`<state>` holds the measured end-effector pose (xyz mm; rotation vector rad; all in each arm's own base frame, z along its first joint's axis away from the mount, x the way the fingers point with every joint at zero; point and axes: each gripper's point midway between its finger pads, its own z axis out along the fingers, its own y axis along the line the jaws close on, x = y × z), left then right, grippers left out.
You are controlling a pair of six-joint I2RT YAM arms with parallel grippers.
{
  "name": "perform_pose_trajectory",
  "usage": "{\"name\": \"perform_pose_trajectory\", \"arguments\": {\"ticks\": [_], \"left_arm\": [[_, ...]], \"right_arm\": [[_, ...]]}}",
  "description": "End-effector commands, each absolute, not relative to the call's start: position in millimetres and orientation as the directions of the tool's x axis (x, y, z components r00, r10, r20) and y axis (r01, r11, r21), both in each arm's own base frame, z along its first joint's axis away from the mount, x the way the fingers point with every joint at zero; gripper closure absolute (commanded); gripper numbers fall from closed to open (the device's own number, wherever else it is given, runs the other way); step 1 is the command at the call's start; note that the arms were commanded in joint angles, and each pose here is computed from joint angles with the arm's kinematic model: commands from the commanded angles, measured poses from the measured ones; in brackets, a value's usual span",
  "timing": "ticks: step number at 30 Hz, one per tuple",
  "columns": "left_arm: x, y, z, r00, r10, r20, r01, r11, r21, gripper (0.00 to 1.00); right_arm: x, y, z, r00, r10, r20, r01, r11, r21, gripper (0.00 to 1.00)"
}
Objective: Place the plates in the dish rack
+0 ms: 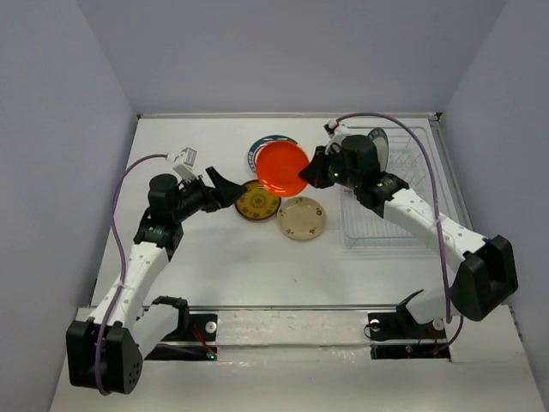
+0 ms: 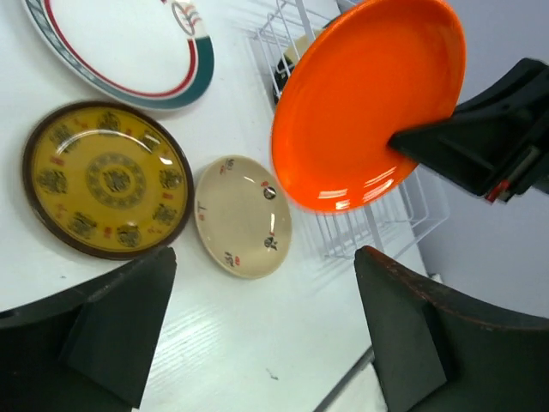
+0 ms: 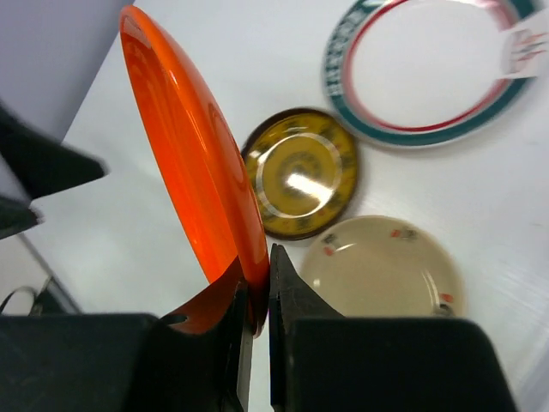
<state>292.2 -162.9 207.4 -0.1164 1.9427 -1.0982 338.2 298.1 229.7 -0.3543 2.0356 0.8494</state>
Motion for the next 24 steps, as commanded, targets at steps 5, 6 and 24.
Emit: {"name": "perform_pose_trajectory", "arguments": {"ticks": [5, 6, 24], "left_arm": [[278.5, -138.9, 278.9, -0.385, -0.332, -0.861, 0.439, 0.754, -0.488, 0.01], [275.3, -138.1, 270.5, -0.386, -0.315, -0.867, 0.443, 0.761, -0.474, 0.01], [244.3, -133.8, 296.4, -0.248, -0.281, -0.927, 0.519, 0.77, -0.372, 0.01]], "right_arm": [[400.3, 84.7, 312.6, -0.241, 0.322, -0.915, 0.045, 0.946, 0.321, 0.93], [399.9, 63.2, 316.5, -0.208, 0.33, -0.921, 0.117, 0.943, 0.311, 0.93], [408.5, -88.7, 286.8, -0.189, 0.2, -0.961, 0.566, 0.822, 0.059, 0.93]]}}
